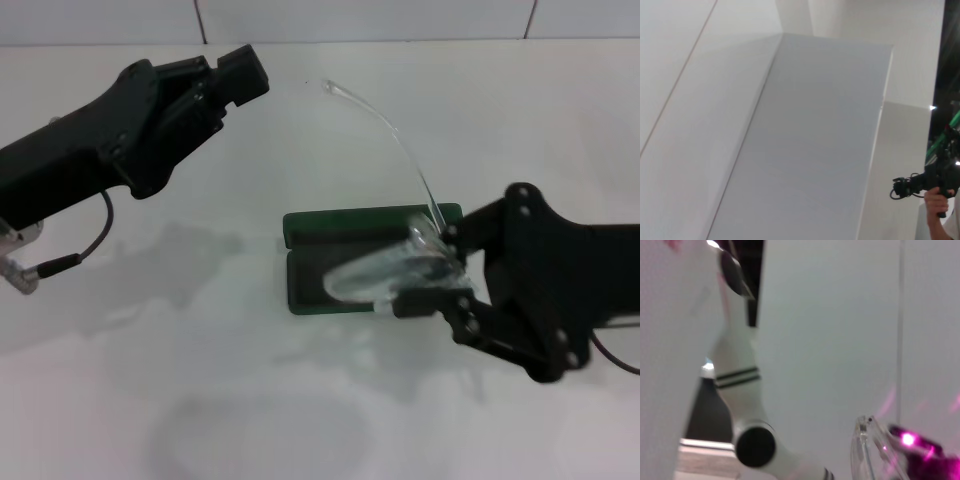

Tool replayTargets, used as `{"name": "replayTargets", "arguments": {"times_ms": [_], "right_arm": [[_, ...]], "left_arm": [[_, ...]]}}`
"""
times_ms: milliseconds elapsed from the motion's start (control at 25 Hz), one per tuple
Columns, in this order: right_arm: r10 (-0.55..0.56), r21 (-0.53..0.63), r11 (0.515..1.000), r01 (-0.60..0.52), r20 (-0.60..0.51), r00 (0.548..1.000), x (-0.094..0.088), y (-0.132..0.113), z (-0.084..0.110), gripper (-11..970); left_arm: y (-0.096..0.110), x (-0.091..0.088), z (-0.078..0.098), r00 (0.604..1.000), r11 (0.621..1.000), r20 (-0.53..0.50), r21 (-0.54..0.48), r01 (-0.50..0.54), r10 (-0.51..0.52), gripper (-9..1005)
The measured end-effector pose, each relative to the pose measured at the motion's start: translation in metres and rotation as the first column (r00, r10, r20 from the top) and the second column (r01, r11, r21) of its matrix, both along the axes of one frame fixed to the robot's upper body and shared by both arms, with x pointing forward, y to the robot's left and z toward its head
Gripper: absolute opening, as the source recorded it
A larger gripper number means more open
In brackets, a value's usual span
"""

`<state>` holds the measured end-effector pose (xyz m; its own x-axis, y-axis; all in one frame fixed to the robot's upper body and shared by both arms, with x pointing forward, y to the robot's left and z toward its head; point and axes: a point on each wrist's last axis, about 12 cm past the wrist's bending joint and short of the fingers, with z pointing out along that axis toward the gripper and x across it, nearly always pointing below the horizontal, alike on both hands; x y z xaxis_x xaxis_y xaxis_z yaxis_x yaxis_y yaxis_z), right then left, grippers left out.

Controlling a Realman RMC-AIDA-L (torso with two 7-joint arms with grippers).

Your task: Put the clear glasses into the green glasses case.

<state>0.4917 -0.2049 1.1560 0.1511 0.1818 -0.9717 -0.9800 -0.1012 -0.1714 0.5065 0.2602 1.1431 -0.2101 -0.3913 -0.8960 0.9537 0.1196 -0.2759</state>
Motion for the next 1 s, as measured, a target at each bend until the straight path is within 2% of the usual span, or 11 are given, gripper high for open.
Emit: {"name": "replayTargets", "arguments": {"times_ms": [360, 600, 800, 1000], "right_arm": [[0.098, 0.149, 0.981, -0.123, 0.165, 0.981, -0.022, -0.011, 0.01, 121], [0.114, 0.171, 0.974, -0.149, 0.198, 0.974, -0.023, -0.01, 0.014, 121], [0.129, 0.161, 0.973, -0.163, 0.201, 0.971, -0.018, -0.004, 0.016, 121], [0.145, 0.16, 0.971, -0.178, 0.198, 0.969, -0.012, 0.002, 0.016, 122]], "left_arm": [[0.006, -0.002, -0.003, 1.0, 1.0, -0.014, 0.009, -0.022, 0.022, 56], [0.001, 0.0, -0.003, 1.0, 1.0, -0.024, 0.018, 0.0, 0.0, 57], [-0.021, 0.008, 0.001, 0.997, 0.996, -0.022, 0.034, 0.077, -0.076, 57], [-0.036, 0.012, 0.004, 0.991, 0.99, -0.02, 0.047, 0.135, -0.134, 58]]}}
